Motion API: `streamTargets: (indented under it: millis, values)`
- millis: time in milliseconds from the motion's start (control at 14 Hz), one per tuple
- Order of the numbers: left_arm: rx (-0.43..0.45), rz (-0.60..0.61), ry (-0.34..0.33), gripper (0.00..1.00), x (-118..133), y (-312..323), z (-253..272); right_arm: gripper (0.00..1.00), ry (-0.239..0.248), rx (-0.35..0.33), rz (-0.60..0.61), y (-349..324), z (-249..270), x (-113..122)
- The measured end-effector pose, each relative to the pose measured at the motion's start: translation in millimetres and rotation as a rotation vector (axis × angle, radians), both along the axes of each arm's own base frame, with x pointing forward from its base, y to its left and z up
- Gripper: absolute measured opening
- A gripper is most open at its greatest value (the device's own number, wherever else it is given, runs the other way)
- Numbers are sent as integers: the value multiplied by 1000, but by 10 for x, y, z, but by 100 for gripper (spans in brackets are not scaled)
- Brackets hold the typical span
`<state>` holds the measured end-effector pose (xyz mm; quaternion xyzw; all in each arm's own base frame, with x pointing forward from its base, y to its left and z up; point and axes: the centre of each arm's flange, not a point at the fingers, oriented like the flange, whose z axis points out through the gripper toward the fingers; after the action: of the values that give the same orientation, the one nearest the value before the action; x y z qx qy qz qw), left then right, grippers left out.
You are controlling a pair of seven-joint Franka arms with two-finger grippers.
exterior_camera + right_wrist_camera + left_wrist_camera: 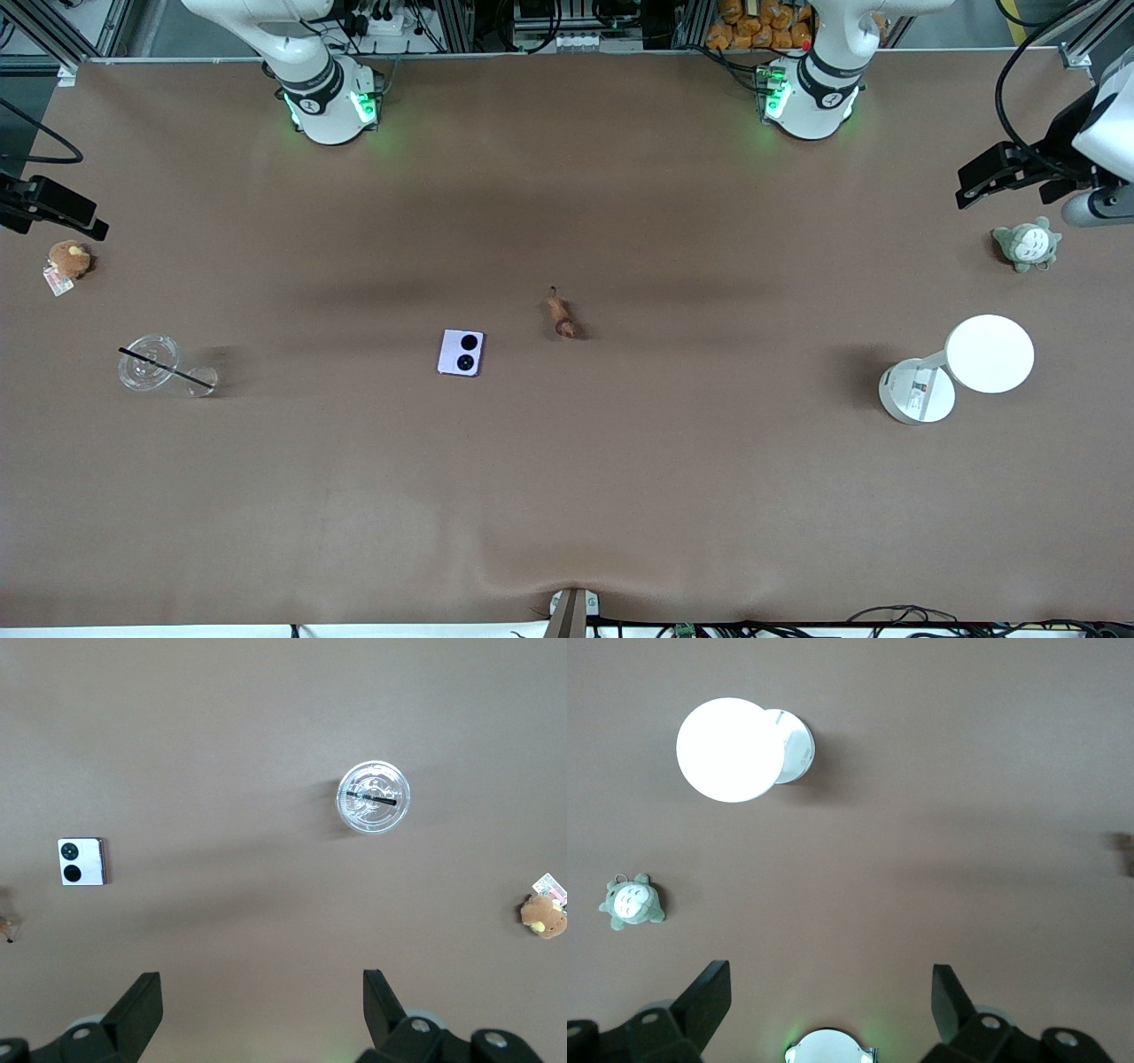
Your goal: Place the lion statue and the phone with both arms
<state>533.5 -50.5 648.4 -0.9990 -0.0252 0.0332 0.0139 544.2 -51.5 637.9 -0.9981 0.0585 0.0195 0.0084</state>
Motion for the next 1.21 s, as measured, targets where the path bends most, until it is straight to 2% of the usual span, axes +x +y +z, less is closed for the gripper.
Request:
streamTargets:
  millis: [1214]
  values:
    - [1, -1, 10, 100, 28, -11, -50, 100, 0, 0, 0, 0, 0, 0]
